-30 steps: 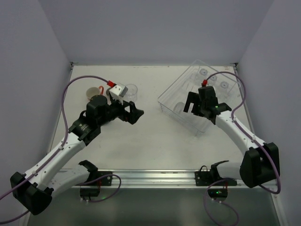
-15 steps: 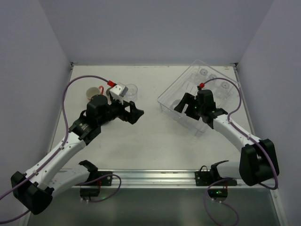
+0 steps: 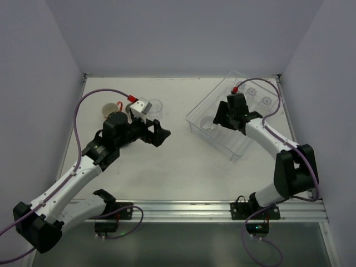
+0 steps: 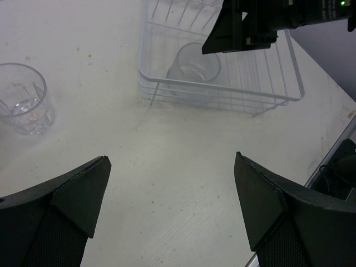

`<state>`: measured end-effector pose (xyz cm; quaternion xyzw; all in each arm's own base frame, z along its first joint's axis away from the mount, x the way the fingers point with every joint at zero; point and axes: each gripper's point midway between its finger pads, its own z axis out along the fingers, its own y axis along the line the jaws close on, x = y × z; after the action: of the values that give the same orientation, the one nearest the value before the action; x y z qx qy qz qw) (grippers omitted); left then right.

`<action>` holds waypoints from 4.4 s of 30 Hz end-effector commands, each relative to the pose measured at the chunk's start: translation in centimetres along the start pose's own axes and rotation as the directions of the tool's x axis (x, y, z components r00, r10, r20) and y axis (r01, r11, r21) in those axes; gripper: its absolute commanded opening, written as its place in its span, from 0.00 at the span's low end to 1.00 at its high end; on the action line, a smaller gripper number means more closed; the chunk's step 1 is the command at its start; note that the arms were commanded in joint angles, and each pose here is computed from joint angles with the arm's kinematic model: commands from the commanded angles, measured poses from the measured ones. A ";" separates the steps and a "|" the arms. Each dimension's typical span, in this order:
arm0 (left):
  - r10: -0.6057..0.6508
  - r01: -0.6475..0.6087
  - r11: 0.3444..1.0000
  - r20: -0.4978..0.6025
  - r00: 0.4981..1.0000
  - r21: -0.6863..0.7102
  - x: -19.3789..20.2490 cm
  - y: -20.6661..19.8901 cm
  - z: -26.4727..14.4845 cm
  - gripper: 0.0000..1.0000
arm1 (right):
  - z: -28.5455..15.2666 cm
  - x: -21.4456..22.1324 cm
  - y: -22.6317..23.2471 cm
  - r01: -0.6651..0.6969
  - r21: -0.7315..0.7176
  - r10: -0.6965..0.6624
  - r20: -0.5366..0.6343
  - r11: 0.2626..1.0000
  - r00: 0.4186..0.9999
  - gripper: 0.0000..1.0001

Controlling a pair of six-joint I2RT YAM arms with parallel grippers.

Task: Unload the cups from the dish rack

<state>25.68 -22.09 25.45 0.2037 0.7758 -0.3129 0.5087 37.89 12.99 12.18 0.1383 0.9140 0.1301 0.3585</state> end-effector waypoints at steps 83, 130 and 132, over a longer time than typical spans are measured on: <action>0.192 -0.214 0.972 -0.192 0.963 -0.100 -1.2 -11.1 18.7 0.45 | -14.8 -4.4 2.4 0.129 -0.224 -0.017 0.444 0.966 0.896 0.00; -0.157 0.126 0.774 0.005 0.988 -0.621 2.5 12.1 1.4 0.00 | -21.4 -0.1 6.6 0.210 -0.537 0.020 0.390 0.817 0.921 0.79; -0.190 0.152 0.755 0.009 0.982 -0.638 3.5 13.3 1.7 0.00 | -20.6 0.5 6.7 0.204 -0.542 0.009 0.365 0.815 0.931 0.79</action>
<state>31.63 -13.22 16.39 0.0177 0.8919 -0.0212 0.4513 24.13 15.34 28.65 0.0076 0.7666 0.3278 0.5521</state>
